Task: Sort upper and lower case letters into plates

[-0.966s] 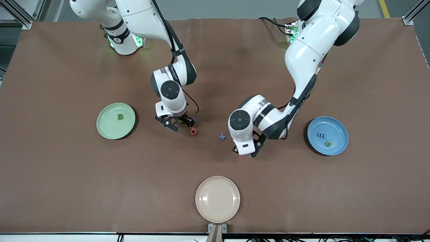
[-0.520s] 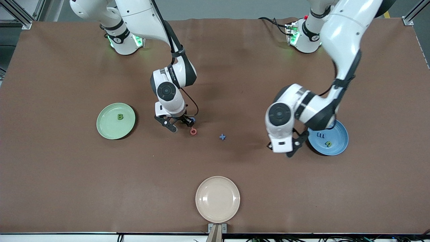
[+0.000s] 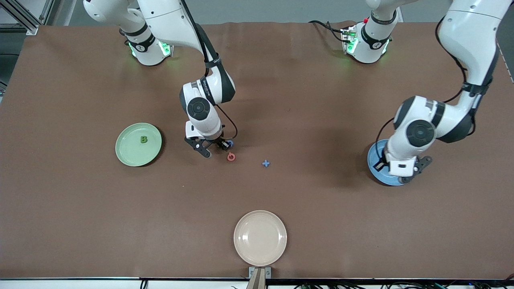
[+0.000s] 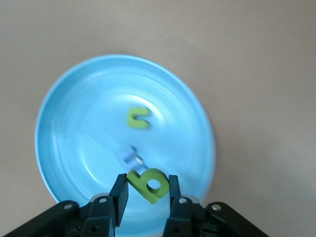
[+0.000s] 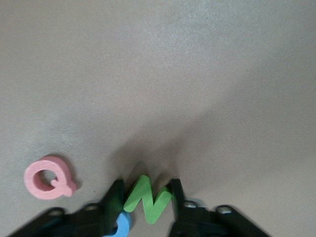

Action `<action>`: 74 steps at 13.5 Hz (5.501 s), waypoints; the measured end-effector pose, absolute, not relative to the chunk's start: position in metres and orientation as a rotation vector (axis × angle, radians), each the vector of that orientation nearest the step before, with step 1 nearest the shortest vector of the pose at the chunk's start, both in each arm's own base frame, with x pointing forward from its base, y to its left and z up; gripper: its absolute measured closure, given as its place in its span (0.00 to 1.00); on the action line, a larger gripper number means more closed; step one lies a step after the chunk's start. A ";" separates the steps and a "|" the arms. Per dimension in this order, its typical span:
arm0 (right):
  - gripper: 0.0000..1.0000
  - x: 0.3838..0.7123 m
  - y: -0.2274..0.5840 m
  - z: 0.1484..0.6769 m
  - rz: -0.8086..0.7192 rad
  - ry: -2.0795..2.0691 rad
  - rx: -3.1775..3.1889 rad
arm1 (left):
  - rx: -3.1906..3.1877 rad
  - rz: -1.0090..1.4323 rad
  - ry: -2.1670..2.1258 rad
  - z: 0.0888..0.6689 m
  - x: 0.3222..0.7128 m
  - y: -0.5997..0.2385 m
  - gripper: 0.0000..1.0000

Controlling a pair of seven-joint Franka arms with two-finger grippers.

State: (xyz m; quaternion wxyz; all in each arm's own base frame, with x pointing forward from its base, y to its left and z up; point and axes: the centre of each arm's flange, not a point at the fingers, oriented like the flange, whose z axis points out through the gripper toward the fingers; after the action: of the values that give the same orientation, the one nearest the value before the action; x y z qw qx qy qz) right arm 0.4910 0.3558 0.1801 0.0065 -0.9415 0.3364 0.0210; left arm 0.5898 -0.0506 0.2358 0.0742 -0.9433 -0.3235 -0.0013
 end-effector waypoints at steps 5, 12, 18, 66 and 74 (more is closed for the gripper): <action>0.68 0.491 0.356 0.179 0.064 1.055 -2.943 | -2.863 0.009 -0.955 0.225 0.581 -0.055 0.27; 0.68 0.497 0.345 0.194 0.115 1.061 -2.956 | -2.961 -0.071 -1.169 0.279 0.562 -0.302 0.00; 0.68 0.540 0.232 0.256 0.143 0.753 -3.036 | -2.921 0.022 -1.368 0.241 0.581 -0.424 0.00; 0.18 0.468 0.414 0.176 -0.033 1.053 -2.931 | -2.740 0.150 -1.087 0.273 0.613 -0.051 0.67; 0.64 0.469 0.421 0.181 -0.026 1.038 -2.924 | -2.782 0.014 -1.137 0.313 0.634 -0.037 0.00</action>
State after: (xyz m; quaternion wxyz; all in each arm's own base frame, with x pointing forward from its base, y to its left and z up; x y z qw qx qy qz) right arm 0.4686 0.4206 0.1807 0.0192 -0.9422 0.3343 -0.0083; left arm 0.6344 -0.0368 0.3126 0.0679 -0.9236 -0.3773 0.0045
